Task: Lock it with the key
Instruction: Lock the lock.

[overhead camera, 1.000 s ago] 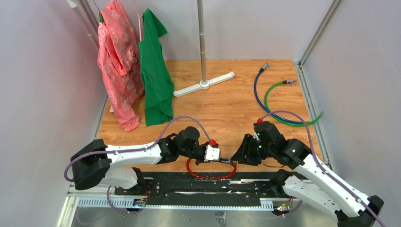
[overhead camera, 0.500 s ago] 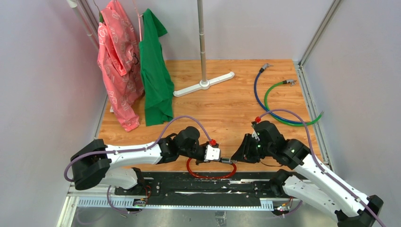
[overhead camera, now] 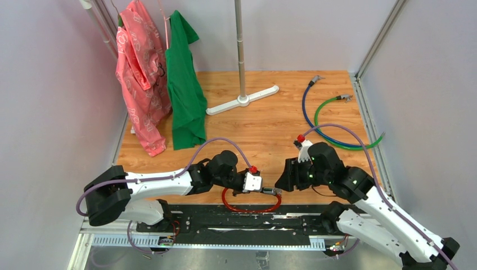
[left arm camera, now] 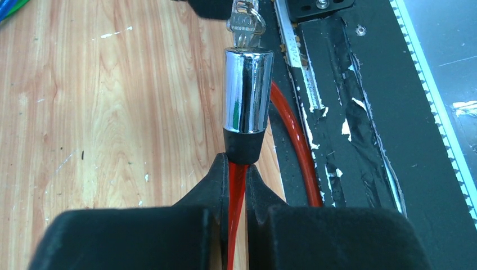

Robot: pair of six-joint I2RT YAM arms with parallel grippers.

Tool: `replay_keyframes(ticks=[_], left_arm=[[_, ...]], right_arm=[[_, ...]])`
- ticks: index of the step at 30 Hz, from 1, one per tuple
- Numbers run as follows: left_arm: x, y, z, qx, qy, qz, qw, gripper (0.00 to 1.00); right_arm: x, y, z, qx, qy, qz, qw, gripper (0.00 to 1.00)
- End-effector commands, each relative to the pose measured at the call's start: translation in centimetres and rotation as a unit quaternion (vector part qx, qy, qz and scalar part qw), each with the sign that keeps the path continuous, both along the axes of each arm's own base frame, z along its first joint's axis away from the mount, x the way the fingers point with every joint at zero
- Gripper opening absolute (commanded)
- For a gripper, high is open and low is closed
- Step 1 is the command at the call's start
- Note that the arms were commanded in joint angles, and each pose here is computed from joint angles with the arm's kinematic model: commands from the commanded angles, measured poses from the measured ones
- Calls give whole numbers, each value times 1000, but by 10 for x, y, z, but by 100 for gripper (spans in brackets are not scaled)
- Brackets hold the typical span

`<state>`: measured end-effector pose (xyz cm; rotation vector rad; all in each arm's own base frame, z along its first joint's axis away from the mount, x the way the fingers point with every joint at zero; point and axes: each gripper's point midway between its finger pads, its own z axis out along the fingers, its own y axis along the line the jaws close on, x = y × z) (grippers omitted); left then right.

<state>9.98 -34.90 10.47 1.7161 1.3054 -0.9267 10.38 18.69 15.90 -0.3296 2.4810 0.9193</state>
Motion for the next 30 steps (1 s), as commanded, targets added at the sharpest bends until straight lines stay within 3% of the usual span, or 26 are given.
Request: replay_keyframes(ticks=[1, 3, 5, 7, 8, 10, 13, 15, 20, 26, 30], left_arm=[[-30, 28, -38, 75, 61, -29, 995, 0], [-30, 28, -38, 75, 61, -29, 995, 0], [-30, 28, -39, 78, 62, -30, 995, 0], [-31, 28, -39, 78, 61, -32, 995, 0], [-31, 28, -38, 76, 60, -32, 995, 0], [-31, 27, -38, 75, 61, -32, 995, 0], [-31, 29, -38, 78, 62, -31, 995, 0], [-31, 29, -38, 78, 61, -31, 995, 0], [-31, 27, -39, 77, 62, -32, 995, 0], [-30, 26, -38, 77, 61, -31, 995, 0], [-29, 25, -38, 78, 59, -32, 995, 0]], right_arm=[[-4, -1, 18, 3, -102, 93, 990, 57], [-9, 0, 22, 12, -132, 130, 983, 54], [-9, 0, 39, 13, -211, 192, 958, 50], [4, 1, 61, 15, -279, 190, 941, 49], [5, 10, 76, 22, -367, 256, 894, 46], [-1, 15, 81, 15, -442, 340, 830, 42], [5, 8, 59, -44, -448, 392, 802, 43], [-1, 5, 38, -54, -418, 424, 801, 47], [-1, 16, 24, -15, -368, 373, 852, 54], [-17, 20, 25, 31, -372, 382, 845, 56], [-10, 18, 14, 9, -371, 381, 847, 53]])
